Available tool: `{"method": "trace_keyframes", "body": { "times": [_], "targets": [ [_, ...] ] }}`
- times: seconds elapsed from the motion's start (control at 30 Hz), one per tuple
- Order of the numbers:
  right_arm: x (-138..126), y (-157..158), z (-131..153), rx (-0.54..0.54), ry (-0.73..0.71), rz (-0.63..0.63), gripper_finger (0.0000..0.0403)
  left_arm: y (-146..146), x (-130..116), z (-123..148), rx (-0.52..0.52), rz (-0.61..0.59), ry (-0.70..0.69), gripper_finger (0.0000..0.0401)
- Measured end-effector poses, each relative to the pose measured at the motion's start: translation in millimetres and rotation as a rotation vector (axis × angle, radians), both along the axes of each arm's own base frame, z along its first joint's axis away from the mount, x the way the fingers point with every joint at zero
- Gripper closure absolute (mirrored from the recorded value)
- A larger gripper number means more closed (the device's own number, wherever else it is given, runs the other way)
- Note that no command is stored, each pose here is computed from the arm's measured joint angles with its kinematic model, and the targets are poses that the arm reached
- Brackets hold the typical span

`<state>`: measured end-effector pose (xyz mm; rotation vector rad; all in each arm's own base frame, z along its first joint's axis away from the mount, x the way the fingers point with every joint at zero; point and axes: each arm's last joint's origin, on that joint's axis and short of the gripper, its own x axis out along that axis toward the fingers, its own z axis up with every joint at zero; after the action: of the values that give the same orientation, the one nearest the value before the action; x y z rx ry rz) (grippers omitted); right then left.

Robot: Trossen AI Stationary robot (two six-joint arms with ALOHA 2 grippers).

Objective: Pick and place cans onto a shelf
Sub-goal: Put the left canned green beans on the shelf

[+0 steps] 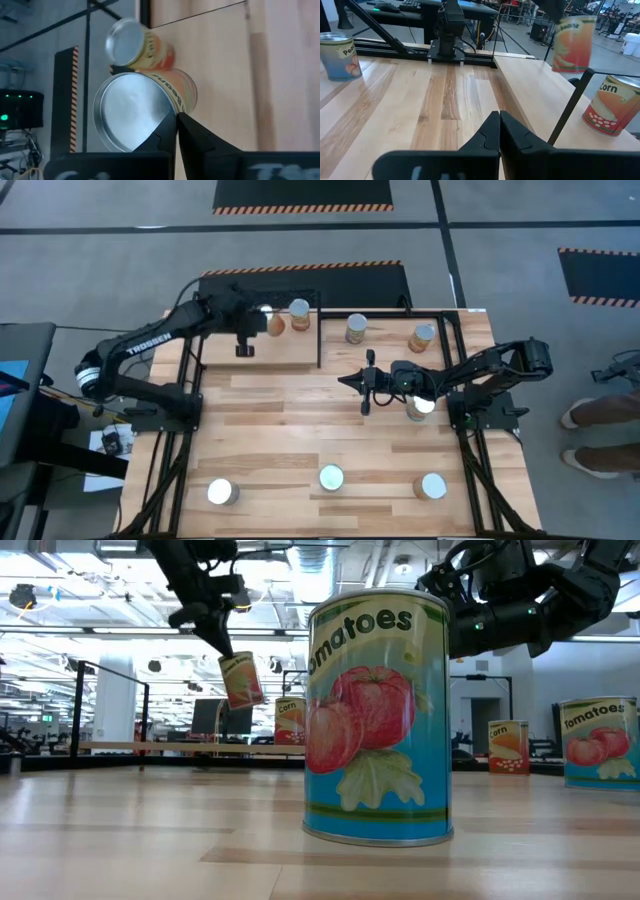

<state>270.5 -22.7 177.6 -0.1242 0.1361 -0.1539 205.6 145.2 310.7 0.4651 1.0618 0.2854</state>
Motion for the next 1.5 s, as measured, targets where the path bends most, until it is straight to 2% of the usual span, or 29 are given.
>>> {"method": "trace_keyframes", "body": {
  "times": [0.17, 0.43, 0.57, 0.8, 0.93, 1.3, 1.5],
  "targets": [
    [0, 0, 0, 0.001, 0.000, 0.000, 0.0384, 17, 4, -16, -0.012, -0.006, 0.085, 0.0401],
    [0, 0, 0, 0.003, 0.000, 0.000, 0.0385, 39, 31, -45, -0.037, -0.030, 0.211, 0.0401],
    [0, 0, 0, 0.003, 0.001, 0.000, 0.0384, 51, 43, -44, -0.032, -0.016, 0.242, 0.0401],
    [0, 0, -2, 0.004, 0.019, 0.000, 0.0386, 64, 51, -43, -0.046, -0.010, 0.286, 0.0401],
    [0, 0, -2, 0.004, 0.022, 0.000, 0.0383, 65, 50, -43, -0.043, -0.034, 0.295, 0.0401],
    [0, 0, -2, 0.004, 0.022, 0.000, 0.0384, 66, 49, -44, -0.013, -0.004, 0.332, 0.0400],
    [0, 0, -2, 0.004, 0.022, 0.000, 0.0386, 68, 49, -43, 0.015, 0.021, 0.334, 0.0373]
  ]
}}
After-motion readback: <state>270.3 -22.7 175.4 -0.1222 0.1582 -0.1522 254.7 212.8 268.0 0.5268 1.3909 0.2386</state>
